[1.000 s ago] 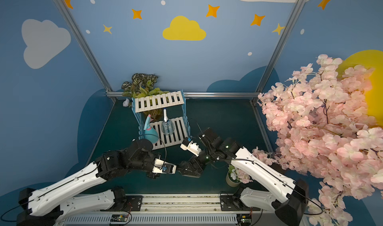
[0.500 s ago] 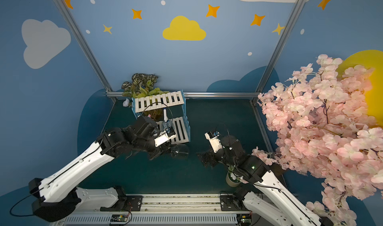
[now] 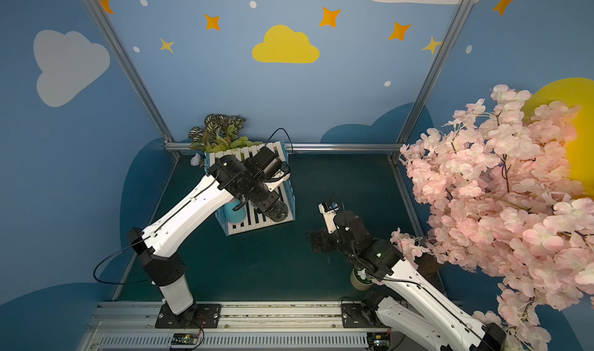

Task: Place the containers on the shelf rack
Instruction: 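Place the container on the shelf.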

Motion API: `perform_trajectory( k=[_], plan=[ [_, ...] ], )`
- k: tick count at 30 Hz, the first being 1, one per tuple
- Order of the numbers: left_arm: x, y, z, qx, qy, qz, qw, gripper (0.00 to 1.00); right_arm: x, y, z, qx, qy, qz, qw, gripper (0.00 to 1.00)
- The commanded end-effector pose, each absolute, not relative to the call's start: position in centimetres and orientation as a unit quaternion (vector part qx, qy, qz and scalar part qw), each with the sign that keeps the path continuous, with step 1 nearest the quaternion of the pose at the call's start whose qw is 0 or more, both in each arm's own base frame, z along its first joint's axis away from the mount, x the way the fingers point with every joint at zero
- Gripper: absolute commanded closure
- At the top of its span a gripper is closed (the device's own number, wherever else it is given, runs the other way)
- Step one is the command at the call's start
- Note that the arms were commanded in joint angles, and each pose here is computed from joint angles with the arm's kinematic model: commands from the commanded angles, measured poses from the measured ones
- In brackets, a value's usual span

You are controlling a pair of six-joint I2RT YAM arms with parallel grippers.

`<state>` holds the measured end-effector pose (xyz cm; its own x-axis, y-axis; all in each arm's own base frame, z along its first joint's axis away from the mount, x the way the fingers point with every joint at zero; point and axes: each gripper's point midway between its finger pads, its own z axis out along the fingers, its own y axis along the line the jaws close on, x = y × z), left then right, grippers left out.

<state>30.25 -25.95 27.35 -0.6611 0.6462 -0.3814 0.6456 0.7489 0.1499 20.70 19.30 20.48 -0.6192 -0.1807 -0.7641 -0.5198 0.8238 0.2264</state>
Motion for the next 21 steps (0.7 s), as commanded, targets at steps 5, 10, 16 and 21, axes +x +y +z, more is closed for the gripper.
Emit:
perform_trajectory(
  k=[5, 10, 16, 21],
  plan=[
    [34.0, -25.4, 25.7, 0.324, 0.925, 0.039, 0.193, 0.97, 21.2, 19.0, 20.7, -0.174, 0.865, 0.229, 0.412, 0.05],
    [35.3, -26.5, 24.7, 0.335, 0.923, 0.035, 0.187, 0.97, 21.0, 18.4, 19.9, -0.166, 0.868, 0.223, 0.412, 0.05],
    [35.3, -27.0, 23.4, 0.345, 0.923, 0.032, 0.169, 0.97, 21.1, 18.2, 19.7, -0.155, 0.870, 0.223, 0.411, 0.05],
    [35.2, -27.1, 23.3, 0.355, 0.921, 0.020, 0.160, 0.95, 21.1, 18.2, 18.4, -0.148, 0.878, 0.219, 0.400, 0.05]
  ],
)
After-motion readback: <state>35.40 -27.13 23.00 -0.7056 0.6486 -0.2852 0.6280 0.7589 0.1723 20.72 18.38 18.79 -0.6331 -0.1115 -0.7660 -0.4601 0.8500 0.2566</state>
